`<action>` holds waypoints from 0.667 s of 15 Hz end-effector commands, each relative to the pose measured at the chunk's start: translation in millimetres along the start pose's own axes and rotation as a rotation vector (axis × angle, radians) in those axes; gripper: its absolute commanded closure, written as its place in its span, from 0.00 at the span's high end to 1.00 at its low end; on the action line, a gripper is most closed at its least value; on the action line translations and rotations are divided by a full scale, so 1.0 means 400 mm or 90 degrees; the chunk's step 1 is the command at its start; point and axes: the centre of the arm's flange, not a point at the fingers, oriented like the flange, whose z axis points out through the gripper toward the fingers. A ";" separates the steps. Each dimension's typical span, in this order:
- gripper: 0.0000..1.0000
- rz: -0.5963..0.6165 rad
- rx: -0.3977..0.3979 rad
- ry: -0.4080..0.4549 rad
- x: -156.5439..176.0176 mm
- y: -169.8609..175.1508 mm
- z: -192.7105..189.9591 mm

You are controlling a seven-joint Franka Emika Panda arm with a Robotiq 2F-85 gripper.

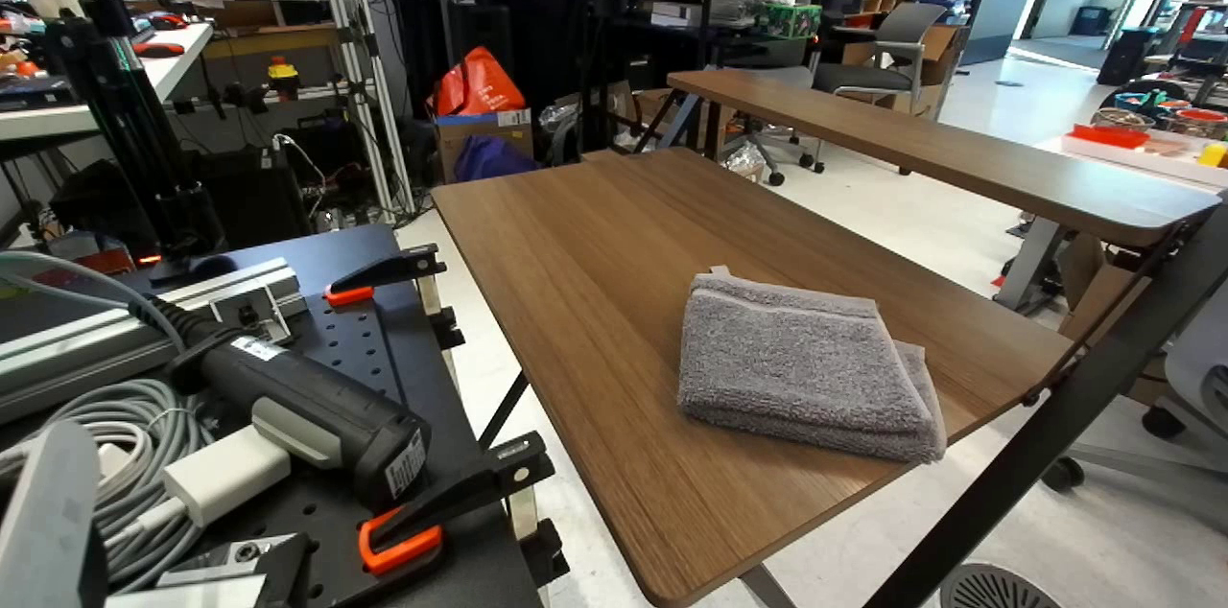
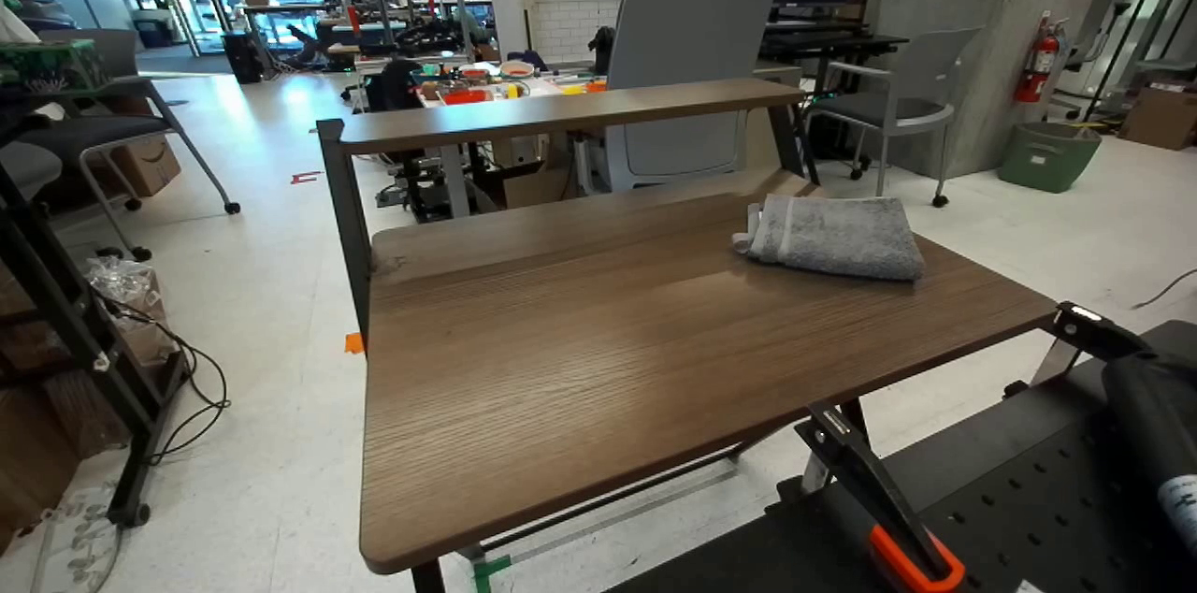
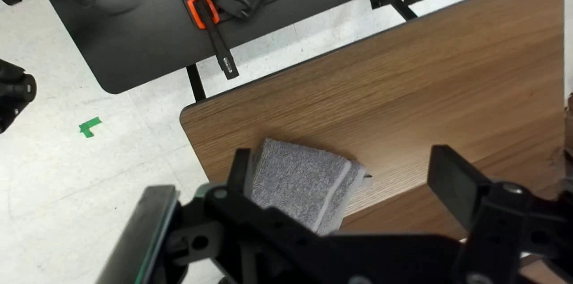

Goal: Move the towel to the left

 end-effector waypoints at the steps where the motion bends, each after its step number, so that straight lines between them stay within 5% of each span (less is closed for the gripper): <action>1: 1.00 0.074 0.010 -0.012 0.177 0.054 0.072; 10: 1.00 0.191 0.003 -0.027 0.426 0.075 0.243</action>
